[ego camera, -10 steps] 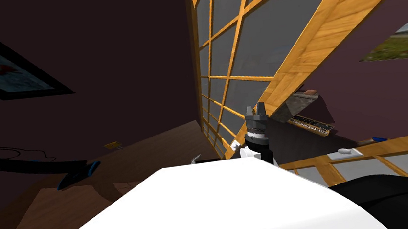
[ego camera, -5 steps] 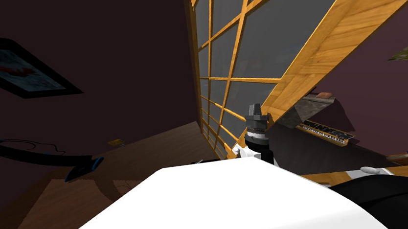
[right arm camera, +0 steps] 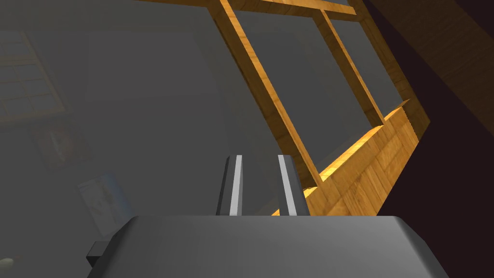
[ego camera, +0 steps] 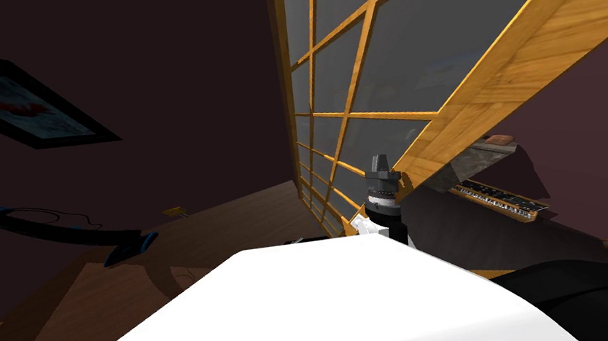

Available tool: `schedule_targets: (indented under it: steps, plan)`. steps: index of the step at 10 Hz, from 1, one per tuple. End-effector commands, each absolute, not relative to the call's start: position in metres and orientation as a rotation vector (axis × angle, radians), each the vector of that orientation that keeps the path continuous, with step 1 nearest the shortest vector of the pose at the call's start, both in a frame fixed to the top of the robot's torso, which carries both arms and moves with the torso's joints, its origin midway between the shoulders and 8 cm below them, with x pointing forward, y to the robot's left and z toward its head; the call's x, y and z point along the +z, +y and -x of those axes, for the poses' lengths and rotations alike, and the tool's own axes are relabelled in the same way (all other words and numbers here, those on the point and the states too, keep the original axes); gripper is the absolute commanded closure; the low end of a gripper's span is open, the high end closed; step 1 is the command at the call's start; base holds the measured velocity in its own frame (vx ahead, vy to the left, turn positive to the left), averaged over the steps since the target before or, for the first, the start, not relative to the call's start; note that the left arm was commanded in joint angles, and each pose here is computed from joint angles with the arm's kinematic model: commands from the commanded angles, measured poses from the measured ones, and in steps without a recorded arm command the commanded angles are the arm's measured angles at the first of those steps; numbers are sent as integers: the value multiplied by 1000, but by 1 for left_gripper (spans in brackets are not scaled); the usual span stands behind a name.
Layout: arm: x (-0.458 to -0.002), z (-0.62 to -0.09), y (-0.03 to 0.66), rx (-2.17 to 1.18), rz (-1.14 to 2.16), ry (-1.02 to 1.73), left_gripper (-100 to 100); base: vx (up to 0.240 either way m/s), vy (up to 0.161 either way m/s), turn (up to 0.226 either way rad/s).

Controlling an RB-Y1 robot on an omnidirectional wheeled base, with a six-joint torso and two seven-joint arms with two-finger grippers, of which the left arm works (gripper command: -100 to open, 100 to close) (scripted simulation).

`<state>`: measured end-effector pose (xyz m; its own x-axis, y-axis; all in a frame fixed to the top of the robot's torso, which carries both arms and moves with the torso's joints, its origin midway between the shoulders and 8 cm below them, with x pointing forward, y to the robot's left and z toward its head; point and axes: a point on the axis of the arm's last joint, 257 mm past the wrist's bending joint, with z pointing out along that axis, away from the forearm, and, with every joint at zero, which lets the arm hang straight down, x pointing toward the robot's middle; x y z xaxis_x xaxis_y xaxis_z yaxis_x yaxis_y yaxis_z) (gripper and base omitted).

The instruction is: Push the door open

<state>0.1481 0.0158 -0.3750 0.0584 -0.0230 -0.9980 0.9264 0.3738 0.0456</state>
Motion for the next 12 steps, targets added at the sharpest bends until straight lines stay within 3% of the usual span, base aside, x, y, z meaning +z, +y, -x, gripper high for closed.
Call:
schedule_targets:
  steps: [1,6,7,12]
  plan:
    - [-388,-127,12,-943,-932,1343,-100,-3,20,-2]
    - [-388,-127,12,-943,-932,1343,-100,-3,5,0]
    - [-378,-152,15,-895,-917,1324,-100,1,-106,10]
    - [-388,-167,10,-861,-873,1364,-100,-11,-198,25]
